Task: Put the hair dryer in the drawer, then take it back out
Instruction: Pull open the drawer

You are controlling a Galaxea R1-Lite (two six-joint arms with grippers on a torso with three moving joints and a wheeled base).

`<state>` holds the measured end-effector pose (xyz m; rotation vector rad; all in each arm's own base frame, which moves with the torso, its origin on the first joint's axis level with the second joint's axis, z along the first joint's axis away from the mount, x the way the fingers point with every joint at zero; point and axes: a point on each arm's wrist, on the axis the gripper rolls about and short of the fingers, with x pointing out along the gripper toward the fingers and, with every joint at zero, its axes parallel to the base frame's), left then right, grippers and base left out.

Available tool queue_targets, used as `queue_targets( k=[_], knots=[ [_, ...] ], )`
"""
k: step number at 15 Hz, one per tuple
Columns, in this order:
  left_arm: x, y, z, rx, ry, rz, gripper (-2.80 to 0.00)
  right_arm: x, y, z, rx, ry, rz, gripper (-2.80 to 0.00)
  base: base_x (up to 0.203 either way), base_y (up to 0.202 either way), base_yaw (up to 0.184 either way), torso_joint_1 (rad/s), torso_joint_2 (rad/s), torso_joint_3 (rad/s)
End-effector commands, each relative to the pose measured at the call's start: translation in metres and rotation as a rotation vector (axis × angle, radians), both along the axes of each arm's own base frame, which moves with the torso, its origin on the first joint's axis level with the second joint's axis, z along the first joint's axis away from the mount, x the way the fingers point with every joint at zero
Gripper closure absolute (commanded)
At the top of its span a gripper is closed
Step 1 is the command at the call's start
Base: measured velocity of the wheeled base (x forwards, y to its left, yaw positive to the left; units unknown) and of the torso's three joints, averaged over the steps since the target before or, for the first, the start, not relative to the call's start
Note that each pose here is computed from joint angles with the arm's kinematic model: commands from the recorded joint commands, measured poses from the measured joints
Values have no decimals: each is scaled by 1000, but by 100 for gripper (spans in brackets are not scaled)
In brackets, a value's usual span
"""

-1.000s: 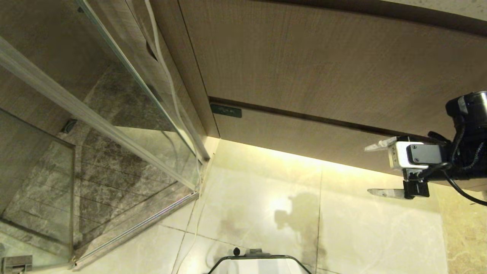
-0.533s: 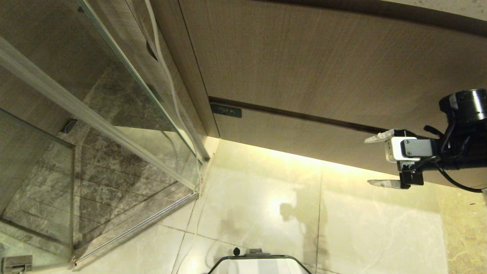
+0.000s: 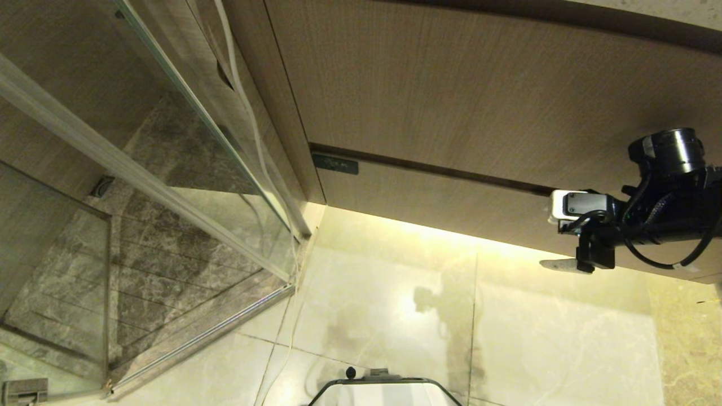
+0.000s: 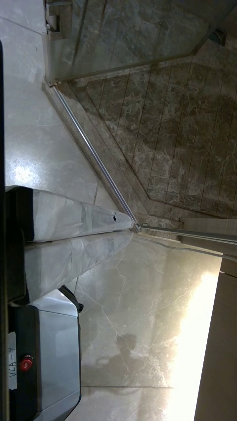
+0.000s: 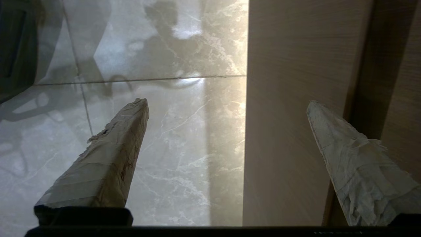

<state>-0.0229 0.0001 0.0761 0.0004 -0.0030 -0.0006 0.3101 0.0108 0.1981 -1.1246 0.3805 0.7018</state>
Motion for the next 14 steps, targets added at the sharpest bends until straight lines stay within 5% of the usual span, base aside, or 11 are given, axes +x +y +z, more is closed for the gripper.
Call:
queue_targets(
  k=[1, 14],
  knots=[
    [0, 0, 0, 0, 1, 1, 0, 2, 2, -2, 7, -2, 4, -280, 0, 0, 0, 0, 0, 0],
    [0, 0, 0, 0, 1, 1, 0, 35, 6, -11, 90, -138, -27, -280, 0, 0, 0, 0, 0, 0]
  ],
)
